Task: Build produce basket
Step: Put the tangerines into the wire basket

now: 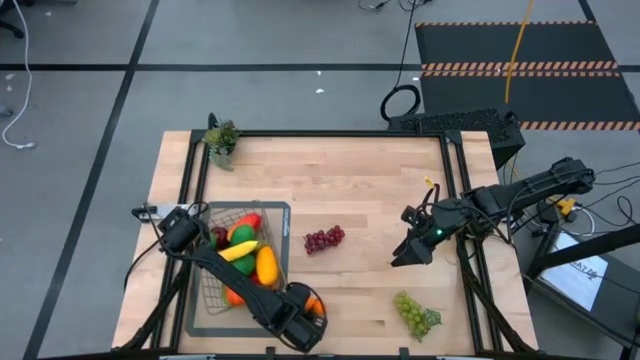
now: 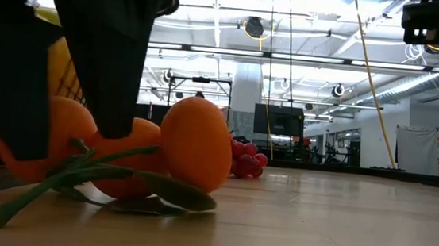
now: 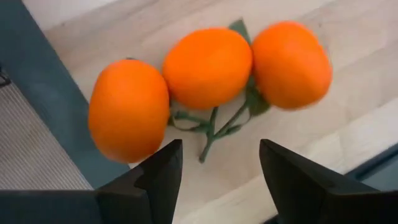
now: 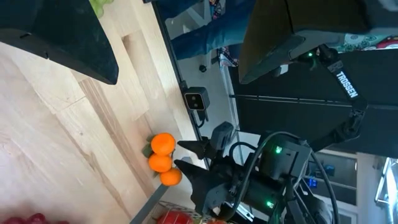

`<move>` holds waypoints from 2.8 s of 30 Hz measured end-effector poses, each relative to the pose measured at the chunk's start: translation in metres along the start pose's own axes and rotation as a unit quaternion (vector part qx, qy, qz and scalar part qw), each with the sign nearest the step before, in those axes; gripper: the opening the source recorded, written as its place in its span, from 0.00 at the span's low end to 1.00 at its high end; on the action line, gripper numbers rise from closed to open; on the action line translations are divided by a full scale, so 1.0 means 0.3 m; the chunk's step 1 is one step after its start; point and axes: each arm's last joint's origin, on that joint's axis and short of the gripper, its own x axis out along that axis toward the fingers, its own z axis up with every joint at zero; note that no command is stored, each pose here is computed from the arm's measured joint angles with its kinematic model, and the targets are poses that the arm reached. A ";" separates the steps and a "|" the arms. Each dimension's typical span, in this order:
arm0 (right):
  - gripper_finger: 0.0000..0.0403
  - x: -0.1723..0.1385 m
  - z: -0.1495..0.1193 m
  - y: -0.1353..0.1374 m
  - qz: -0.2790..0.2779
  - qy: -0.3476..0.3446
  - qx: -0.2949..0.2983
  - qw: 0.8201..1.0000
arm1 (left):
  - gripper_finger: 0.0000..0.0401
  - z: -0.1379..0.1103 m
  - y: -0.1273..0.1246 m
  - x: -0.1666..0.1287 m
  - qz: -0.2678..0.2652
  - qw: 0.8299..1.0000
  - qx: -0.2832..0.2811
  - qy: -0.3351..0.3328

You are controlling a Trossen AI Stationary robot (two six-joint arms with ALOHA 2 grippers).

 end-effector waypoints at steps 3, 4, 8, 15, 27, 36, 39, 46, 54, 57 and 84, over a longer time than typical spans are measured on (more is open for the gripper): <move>0.82 0.000 0.000 0.000 0.000 0.000 0.000 1.000 | 0.49 0.011 -0.003 0.016 0.001 1.000 0.010 -0.002; 0.82 0.000 0.000 0.000 0.001 0.001 0.000 1.000 | 0.46 0.011 -0.002 0.022 0.003 1.000 0.016 -0.002; 0.82 0.000 0.001 0.003 0.005 0.000 -0.001 1.000 | 0.36 0.008 -0.005 0.053 0.003 0.999 0.040 0.003; 0.82 0.000 0.003 0.009 0.014 -0.004 -0.007 1.000 | 0.17 0.001 -0.010 0.084 -0.002 0.998 0.061 0.015; 0.82 0.000 0.003 0.007 0.012 -0.003 -0.016 1.000 | 0.01 0.054 -0.061 -0.004 -0.052 0.988 0.146 -0.011; 0.82 0.001 0.007 0.004 -0.003 -0.029 -0.023 0.999 | 0.01 0.154 -0.115 -0.286 -0.109 0.955 0.253 -0.111; 0.82 0.000 0.010 0.001 -0.013 -0.049 -0.025 0.998 | 0.01 0.194 -0.114 -0.365 -0.121 0.941 0.285 -0.133; 0.82 -0.001 0.018 -0.002 -0.032 -0.087 -0.027 0.995 | 0.01 0.269 -0.065 -0.576 -0.156 0.923 0.299 -0.186; 0.82 0.017 0.041 -0.012 -0.080 -0.183 -0.016 0.980 | 0.01 0.345 0.090 -0.876 -0.180 0.888 0.335 -0.259; 0.81 0.052 0.055 -0.014 -0.088 -0.213 0.011 0.973 | 0.01 0.364 0.163 -0.968 -0.189 0.882 0.338 -0.270; 0.45 0.622 0.309 0.239 -0.080 -0.303 0.169 0.934 | 0.02 0.464 0.611 -1.305 -0.187 0.828 0.401 -0.344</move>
